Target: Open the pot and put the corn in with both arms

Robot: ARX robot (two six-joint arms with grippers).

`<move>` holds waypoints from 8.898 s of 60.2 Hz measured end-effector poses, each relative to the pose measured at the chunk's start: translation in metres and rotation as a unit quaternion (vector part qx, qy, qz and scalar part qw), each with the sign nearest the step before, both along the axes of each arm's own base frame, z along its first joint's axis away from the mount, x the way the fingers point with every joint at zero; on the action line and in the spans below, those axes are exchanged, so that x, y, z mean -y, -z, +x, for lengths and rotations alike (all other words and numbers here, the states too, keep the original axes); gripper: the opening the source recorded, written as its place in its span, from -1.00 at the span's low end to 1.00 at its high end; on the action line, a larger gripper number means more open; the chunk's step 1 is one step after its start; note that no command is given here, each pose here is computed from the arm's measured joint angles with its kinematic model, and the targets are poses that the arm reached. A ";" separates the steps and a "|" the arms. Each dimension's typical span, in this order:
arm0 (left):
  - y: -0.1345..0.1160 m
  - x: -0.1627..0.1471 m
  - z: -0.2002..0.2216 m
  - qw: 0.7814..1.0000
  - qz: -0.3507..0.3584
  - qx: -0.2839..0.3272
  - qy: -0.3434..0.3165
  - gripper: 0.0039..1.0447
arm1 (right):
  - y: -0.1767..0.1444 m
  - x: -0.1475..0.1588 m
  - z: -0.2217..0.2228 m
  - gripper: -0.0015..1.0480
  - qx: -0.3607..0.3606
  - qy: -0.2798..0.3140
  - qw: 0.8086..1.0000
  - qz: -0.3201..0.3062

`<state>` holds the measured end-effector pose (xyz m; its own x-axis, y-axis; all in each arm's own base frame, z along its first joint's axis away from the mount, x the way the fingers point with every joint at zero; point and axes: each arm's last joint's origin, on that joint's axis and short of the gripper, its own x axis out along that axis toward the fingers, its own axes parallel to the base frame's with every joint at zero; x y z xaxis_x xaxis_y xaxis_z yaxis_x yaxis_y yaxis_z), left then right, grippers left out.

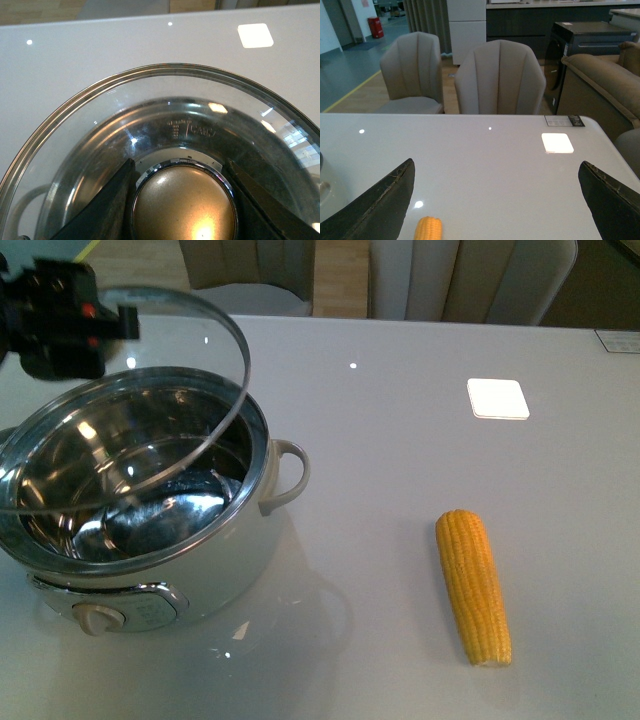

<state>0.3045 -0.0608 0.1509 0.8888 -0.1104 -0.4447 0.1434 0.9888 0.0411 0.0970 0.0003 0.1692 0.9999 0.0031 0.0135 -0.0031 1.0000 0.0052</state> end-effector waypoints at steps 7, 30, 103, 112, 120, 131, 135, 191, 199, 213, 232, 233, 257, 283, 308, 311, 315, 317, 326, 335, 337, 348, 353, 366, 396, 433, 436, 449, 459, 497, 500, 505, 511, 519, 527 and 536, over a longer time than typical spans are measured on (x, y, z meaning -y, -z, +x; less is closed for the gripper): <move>-0.026 -0.016 0.003 0.999 -0.013 0.036 -0.012 -0.14 | 0.000 0.000 0.000 0.83 0.000 0.000 1.000 0.000; -0.055 -0.158 -0.013 0.981 0.020 0.115 -0.155 -0.14 | 0.000 0.000 0.000 0.83 0.000 0.000 1.000 0.000; 0.187 -0.251 0.007 0.967 -0.035 0.003 -0.252 -0.14 | 0.000 0.000 0.000 0.83 0.000 0.000 1.000 0.000; 0.193 -0.249 0.010 0.969 -0.036 0.004 -0.246 -0.14 | 0.000 0.000 0.000 0.83 0.000 0.000 1.000 0.000; 0.195 -0.246 0.011 0.970 -0.034 0.004 -0.243 -0.14 | 0.000 0.000 0.000 0.83 0.000 0.000 1.000 0.000; 0.199 -0.244 0.011 0.972 -0.028 -0.001 -0.234 0.09 | 0.000 0.000 0.000 0.83 0.000 0.000 1.000 0.000; 0.199 -0.244 0.012 0.972 -0.027 -0.001 -0.233 0.29 | 0.000 0.000 0.000 0.83 0.000 0.000 1.000 0.000; -0.041 -0.178 -0.052 0.968 -0.073 0.180 -0.157 0.87 | 0.000 0.000 0.000 0.83 0.000 0.000 1.000 0.000; -0.067 -0.147 -0.080 0.969 -0.075 0.212 -0.103 0.68 | 0.000 0.000 0.000 0.83 0.000 0.000 1.000 0.000; -0.053 -0.104 -0.121 0.971 -0.044 0.224 -0.073 -0.15 | 0.000 0.000 0.000 0.83 0.000 0.000 1.000 0.000; -0.035 -0.081 -0.148 0.972 -0.041 0.222 -0.070 -0.94 | 0.000 0.000 0.000 0.83 0.000 0.000 1.000 0.000; -0.034 -0.080 -0.149 0.972 -0.041 0.222 -0.069 -0.94 | 0.000 0.000 0.000 0.83 0.000 0.000 1.000 0.000; -0.023 -0.061 -0.171 0.971 -0.041 0.224 -0.066 -0.94 | 0.000 0.000 0.000 0.83 0.000 0.000 1.000 0.000; -0.020 -0.061 -0.186 0.969 -0.041 0.233 -0.067 -0.94 | 0.000 0.000 0.000 0.83 0.000 0.000 1.000 0.000; -0.020 -0.061 -0.195 0.969 -0.041 0.233 -0.067 -0.94 | 0.000 0.000 0.000 0.83 0.000 0.000 1.000 0.000; -0.019 -0.061 -0.196 0.969 -0.041 0.233 -0.067 -0.94 | 0.000 0.000 0.000 0.83 0.000 0.000 1.000 0.000; -0.019 -0.061 -0.198 0.970 -0.040 0.232 -0.067 -0.94 | 0.000 0.000 0.000 0.83 0.000 0.000 1.000 0.000; -0.016 -0.061 -0.200 0.972 -0.040 0.220 -0.067 -0.94 | 0.000 0.000 0.000 0.83 0.000 0.000 1.000 0.000; -0.016 -0.061 -0.207 0.970 -0.040 0.230 -0.067 -0.94 | 0.000 0.000 0.000 0.83 0.000 0.000 1.000 0.000; -0.016 -0.061 -0.207 0.970 -0.040 0.230 -0.067 -0.94 | 0.000 0.000 0.000 0.83 0.000 0.000 1.000 0.000; -0.016 -0.061 -0.207 0.970 -0.041 0.230 -0.067 -0.92 | 0.000 0.000 0.000 0.83 0.000 0.000 1.000 0.000; -0.016 -0.061 -0.207 0.970 -0.040 0.230 -0.067 -0.27 | 0.000 0.000 0.000 0.83 0.000 0.000 1.000 0.000; -0.016 -0.061 -0.207 0.970 -0.040 0.230 -0.067 0.00 | 0.000 0.000 0.000 0.83 0.000 0.000 1.000 0.000; -0.016 -0.061 -0.207 0.970 -0.040 0.230 -0.067 0.82 | 0.001 0.000 0.000 0.83 -0.052 0.019 0.998 0.015; -0.016 -0.061 -0.207 0.970 -0.040 0.230 -0.067 0.87 | 0.028 -0.056 0.104 0.83 -0.352 0.011 0.935 -0.029; -0.016 -0.061 -0.207 0.970 -0.040 0.230 -0.067 0.87 | 0.150 -0.117 0.205 0.83 -0.480 -0.037 0.875 -0.058; -0.016 -0.061 -0.207 0.970 -0.040 0.230 -0.067 0.87 | 0.159 -0.119 0.209 0.83 -0.491 -0.032 0.868 -0.063; -0.016 -0.061 -0.207 0.970 -0.040 0.230 -0.067 0.87 | 0.180 -0.120 0.204 0.74 -0.535 -0.024 0.841 -0.084; -0.016 -0.061 -0.207 0.970 -0.040 0.230 -0.067 0.87 | 0.179 -0.119 0.201 0.28 -0.544 -0.026 0.835 -0.083; -0.016 -0.061 -0.207 0.970 -0.040 0.230 -0.067 0.87 | 0.065 -0.132 0.214 -0.57 -0.460 -0.090 0.879 0.087; -0.016 -0.061 -0.207 0.970 -0.040 0.230 -0.067 0.87 | 0.053 -0.143 0.219 -0.57 -0.451 -0.106 0.880 0.104; -0.016 -0.061 -0.207 0.970 -0.040 0.230 -0.067 0.87 | 0.042 -0.157 0.223 -0.57 -0.447 -0.123 0.878 0.118; -0.016 -0.061 -0.207 0.970 -0.040 0.230 -0.067 0.87 | 0.029 -0.172 0.227 -0.57 -0.441 -0.138 0.876 0.136; -0.016 -0.061 -0.207 0.970 -0.040 0.230 -0.067 0.87 | 0.011 -0.191 0.237 -0.59 -0.427 -0.157 0.874 0.170; -0.016 -0.061 -0.207 0.970 -0.040 0.230 -0.067 0.87 | 0.001 -0.214 0.242 -0.60 -0.425 -0.176 0.868 0.189; -0.016 -0.061 -0.207 0.970 -0.040 0.230 -0.067 0.87 | 0.002 -0.243 0.245 -0.61 -0.435 -0.197 0.855 0.203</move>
<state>0.0973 0.0002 0.1674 1.0000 0.0019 0.0074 -0.0019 1.0000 -0.0071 0.3423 0.2437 0.1674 0.5548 0.5136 -0.6546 -0.1584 0.8375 0.5229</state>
